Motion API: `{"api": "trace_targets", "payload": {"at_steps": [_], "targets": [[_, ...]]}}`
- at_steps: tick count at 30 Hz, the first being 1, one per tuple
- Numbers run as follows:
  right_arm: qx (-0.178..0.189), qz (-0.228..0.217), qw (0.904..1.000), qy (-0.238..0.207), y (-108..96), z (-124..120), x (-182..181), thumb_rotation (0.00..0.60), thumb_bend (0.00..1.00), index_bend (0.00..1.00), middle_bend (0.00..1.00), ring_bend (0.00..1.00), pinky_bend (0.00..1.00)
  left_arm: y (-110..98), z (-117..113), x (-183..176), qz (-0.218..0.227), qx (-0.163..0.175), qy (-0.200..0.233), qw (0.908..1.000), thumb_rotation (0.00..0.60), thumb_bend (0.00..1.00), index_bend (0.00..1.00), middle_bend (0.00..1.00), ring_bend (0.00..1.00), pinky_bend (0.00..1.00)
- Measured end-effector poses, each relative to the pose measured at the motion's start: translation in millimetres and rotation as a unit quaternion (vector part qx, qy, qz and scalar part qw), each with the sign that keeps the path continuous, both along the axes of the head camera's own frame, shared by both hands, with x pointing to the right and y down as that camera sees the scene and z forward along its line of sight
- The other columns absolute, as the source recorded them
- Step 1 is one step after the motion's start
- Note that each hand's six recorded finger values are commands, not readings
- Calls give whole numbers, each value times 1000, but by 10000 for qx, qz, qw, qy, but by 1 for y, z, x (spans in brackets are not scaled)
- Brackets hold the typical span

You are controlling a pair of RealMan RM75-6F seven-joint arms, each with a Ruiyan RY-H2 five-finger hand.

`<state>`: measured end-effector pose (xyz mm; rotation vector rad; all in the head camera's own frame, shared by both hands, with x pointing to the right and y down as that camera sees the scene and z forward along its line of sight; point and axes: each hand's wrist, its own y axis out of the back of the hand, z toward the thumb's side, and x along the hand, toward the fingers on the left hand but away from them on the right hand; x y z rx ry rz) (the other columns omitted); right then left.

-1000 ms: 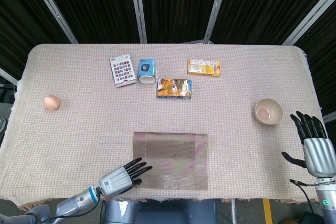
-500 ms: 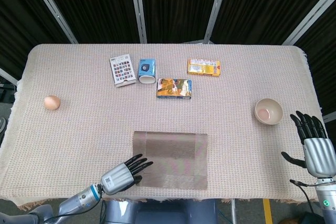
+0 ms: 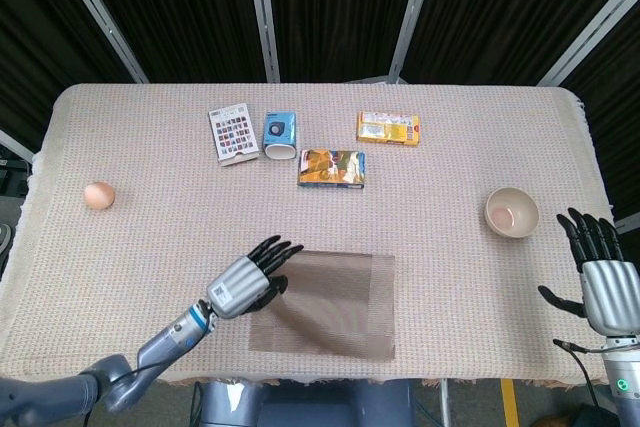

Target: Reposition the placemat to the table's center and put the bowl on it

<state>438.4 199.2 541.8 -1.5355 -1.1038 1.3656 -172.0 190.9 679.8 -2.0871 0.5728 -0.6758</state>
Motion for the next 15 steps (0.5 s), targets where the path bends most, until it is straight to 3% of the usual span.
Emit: {"api": "trace_targets", "payload": {"at_steps": [8,15], "targets": [[-40,116,9998,139,-3,4,8,600,0,0,0,0,0,-108,-9,9,-892,254,-104,9956,600,565,678,0,0,0],[-73,184,9995,260,-6,10,13,600,0,0,0,0,0,-166,6,-22,-1439,462,-695,9861,600,568,679,0,0,0]]}}
